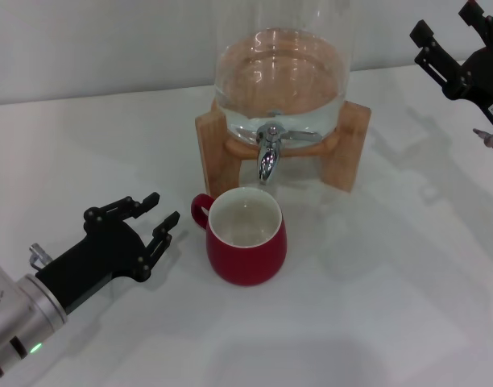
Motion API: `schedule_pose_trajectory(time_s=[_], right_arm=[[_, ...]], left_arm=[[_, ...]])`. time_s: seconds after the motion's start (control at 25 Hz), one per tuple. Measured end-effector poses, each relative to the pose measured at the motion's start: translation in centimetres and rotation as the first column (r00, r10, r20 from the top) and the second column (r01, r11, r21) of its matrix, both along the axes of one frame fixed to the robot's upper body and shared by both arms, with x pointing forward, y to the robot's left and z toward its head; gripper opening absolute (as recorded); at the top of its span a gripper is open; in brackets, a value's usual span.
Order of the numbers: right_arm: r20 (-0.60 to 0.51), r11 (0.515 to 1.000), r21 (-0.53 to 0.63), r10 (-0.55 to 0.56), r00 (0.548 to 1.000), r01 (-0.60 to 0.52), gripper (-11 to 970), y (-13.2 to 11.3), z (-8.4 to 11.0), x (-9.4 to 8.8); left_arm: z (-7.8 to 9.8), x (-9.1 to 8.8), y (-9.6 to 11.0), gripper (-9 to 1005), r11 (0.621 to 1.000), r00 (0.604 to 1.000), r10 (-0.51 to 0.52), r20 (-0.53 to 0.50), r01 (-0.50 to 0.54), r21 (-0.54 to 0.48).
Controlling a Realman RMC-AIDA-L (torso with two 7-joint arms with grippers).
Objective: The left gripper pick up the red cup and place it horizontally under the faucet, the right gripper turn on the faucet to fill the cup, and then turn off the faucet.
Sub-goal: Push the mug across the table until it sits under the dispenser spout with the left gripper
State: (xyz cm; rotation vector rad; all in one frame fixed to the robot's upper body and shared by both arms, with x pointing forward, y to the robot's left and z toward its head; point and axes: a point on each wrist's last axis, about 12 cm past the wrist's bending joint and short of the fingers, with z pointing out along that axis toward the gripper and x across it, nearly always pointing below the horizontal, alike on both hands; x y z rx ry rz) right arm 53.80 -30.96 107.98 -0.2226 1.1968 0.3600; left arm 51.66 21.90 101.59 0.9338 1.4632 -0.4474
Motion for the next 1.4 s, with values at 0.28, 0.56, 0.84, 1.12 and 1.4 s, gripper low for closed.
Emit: schedule_pose_trajectory(time_s=[0.28,0.56,0.84,1.12,1.4], right_arm=[[0.002,1.000,0.001,0.001,1.000,-0.001,854,0.0,0.0,0.0],[0.005,1.000,0.001,0.005,1.000,-0.005,854,0.1,0.1,0.0],[0.006,1.000,0.001,0.006,1.000,-0.006,854,0.2,0.1,0.1],[0.006,1.000,0.002,0.006,1.000,-0.006,854,0.2,0.1,0.1],[0.005,1.000,0.003,0.007,1.000,-0.007,854,0.2,0.1,0.1]], left_arm=[[-0.2,-0.4,0.1,351,1.000,1.000,0.002,-0.009,-0.002,-0.004],[-0.4,-0.7,-0.4,351,1.000,1.000,-0.026,-0.013,0.026,0.000],[-0.4,-0.9,-1.1,351,0.998,0.998,-0.061,-0.016,0.061,0.003],[-0.6,-1.3,-1.2,352,0.997,0.997,-0.071,-0.024,0.071,0.012],[-0.7,-1.8,-1.9,352,0.996,0.996,-0.084,-0.030,0.084,0.003]])
